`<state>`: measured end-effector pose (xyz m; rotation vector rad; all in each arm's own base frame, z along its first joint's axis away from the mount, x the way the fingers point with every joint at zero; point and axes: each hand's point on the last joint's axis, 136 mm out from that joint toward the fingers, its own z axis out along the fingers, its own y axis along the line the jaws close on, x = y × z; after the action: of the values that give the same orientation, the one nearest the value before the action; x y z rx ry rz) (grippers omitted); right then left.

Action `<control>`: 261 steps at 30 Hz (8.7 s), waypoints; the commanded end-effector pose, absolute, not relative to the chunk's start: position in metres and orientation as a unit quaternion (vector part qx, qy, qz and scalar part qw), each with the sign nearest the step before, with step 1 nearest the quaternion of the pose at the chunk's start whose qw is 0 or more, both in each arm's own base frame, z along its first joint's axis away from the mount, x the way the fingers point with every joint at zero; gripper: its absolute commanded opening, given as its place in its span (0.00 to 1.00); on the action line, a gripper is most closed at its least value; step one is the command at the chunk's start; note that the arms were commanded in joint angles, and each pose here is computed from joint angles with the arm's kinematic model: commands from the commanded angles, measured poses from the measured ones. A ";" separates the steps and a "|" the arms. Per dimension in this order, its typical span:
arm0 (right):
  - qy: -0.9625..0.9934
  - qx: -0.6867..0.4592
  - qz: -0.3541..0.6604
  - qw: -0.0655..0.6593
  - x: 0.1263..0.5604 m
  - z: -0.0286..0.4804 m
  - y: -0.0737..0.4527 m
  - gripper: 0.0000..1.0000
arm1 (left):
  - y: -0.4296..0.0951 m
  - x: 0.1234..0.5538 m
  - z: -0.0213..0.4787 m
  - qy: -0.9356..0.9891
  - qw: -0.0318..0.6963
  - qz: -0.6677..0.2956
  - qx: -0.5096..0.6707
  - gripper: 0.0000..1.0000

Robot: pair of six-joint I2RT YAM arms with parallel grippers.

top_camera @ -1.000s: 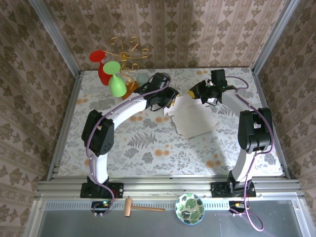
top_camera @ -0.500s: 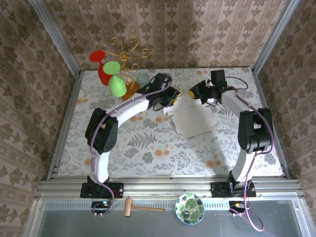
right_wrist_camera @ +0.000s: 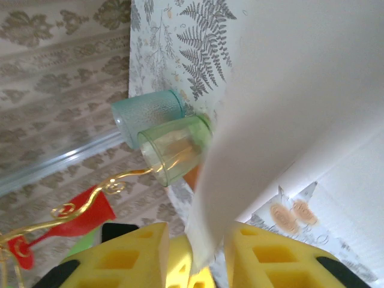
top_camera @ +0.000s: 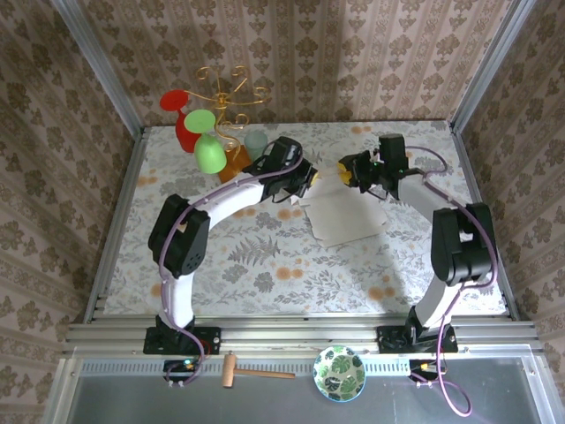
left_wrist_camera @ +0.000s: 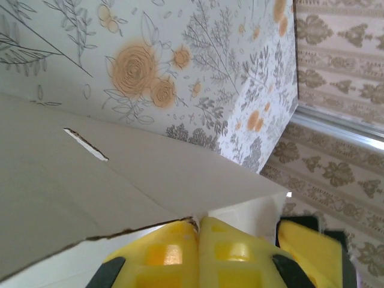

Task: Fold the paper box

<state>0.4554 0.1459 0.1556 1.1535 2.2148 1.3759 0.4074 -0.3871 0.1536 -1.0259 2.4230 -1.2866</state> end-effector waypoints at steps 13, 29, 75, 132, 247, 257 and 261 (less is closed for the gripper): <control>0.655 0.415 0.578 0.255 0.466 0.184 0.140 0.41 | -0.358 0.418 0.151 0.800 0.124 -0.428 -0.402 0.00; 0.686 0.392 0.566 0.236 0.492 0.169 0.169 0.33 | -0.358 0.418 0.151 0.798 0.124 -0.436 -0.396 0.01; 0.653 0.560 0.484 0.160 0.483 0.183 0.125 0.00 | -0.270 0.351 0.103 0.817 0.232 -0.465 -0.251 0.14; 0.586 0.622 0.499 0.142 0.488 0.182 0.107 0.00 | -0.348 0.398 0.084 0.688 0.232 -0.593 -0.348 0.38; 0.748 0.368 0.529 0.162 0.471 0.154 0.119 0.00 | -0.398 0.332 0.123 0.709 0.402 -0.478 0.327 0.39; 0.743 0.365 0.536 0.165 0.469 0.156 0.120 0.00 | -0.404 0.334 0.118 0.712 0.402 -0.471 0.332 0.41; 0.743 0.363 0.538 0.165 0.464 0.151 0.121 0.00 | -0.406 0.343 0.117 0.718 0.410 -0.460 0.324 0.41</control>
<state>0.4687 0.1176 0.1500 1.0594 2.1192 1.4834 0.3356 -0.3996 0.1160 0.8025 1.8337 -1.1870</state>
